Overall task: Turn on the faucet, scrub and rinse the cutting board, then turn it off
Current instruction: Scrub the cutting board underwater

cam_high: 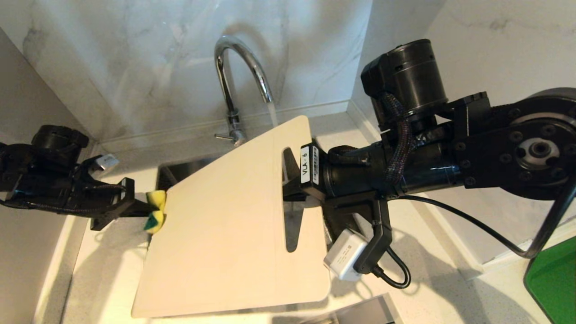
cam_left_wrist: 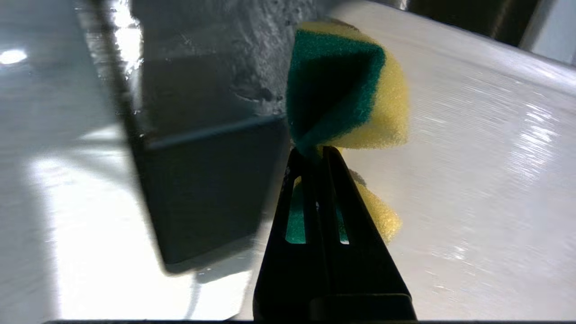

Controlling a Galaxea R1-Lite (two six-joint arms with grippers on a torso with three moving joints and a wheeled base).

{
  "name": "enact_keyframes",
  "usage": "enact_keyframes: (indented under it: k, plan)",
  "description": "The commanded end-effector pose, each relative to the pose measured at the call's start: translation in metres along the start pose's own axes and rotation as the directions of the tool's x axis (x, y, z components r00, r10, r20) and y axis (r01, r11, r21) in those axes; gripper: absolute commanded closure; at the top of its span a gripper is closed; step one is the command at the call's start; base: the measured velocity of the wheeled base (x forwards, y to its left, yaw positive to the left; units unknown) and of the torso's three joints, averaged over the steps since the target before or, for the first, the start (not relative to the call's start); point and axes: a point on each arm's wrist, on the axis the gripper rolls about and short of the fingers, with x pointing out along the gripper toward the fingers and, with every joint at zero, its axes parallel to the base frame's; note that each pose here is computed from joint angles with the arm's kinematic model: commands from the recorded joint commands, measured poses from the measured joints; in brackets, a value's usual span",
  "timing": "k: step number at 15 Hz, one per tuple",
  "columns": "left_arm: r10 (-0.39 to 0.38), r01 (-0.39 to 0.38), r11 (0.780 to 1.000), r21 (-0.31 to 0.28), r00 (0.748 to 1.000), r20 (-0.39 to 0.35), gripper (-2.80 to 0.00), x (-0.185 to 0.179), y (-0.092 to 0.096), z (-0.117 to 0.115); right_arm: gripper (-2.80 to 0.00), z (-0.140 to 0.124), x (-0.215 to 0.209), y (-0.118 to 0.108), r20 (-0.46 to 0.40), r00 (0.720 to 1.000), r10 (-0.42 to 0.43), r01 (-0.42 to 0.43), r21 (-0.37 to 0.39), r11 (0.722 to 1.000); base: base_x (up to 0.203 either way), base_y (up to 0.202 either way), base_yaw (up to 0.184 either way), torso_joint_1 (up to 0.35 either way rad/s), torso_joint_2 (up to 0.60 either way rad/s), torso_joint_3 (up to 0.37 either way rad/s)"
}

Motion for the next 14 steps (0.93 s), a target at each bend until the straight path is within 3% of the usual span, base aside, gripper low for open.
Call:
enact_keyframes:
  k: [1, 4, 6, 10, 14]
  plan:
    - [0.004, -0.003, 0.999, -0.042, 0.999, 0.042, 0.00, -0.016, 0.016, 0.006, 0.00, 0.000, -0.001, 0.000, 0.002, 1.000, 0.000, 0.000, -0.014, 1.000, 0.000, 0.000, 0.000, 0.000, 0.00, 0.000]
    - [-0.052, 0.056, 0.998, -0.023, 0.989, 0.141, 0.00, -0.058, -0.002, 0.020, 0.00, 0.000, -0.006, -0.003, -0.008, 1.000, -0.006, 0.006, -0.018, 1.000, 0.000, 0.000, 0.000, 0.000, 0.00, 0.000]
    - [-0.092, 0.095, 0.995, -0.014, 0.983, 0.159, 0.00, -0.092, -0.030, 0.021, 0.00, 0.000, -0.007, -0.003, -0.009, 1.000, -0.008, 0.008, -0.018, 1.000, 0.000, 0.000, 0.000, 0.000, 0.00, 0.000]
    - [-0.258, 0.255, 0.965, 0.057, 0.964, 0.065, 0.00, -0.126, -0.112, -0.016, 0.00, 0.001, -0.007, -0.003, -0.011, 1.000, -0.008, 0.008, -0.019, 1.000, 0.000, 0.000, 0.000, 0.000, 0.00, 0.000]
    - [-0.293, 0.304, 0.938, 0.169, 0.952, -0.088, 0.00, -0.116, -0.179, -0.072, 0.00, 0.001, -0.007, -0.003, -0.008, 1.000, -0.005, 0.005, -0.018, 1.000, 0.000, 0.000, 0.000, 0.000, 0.00, 0.000]
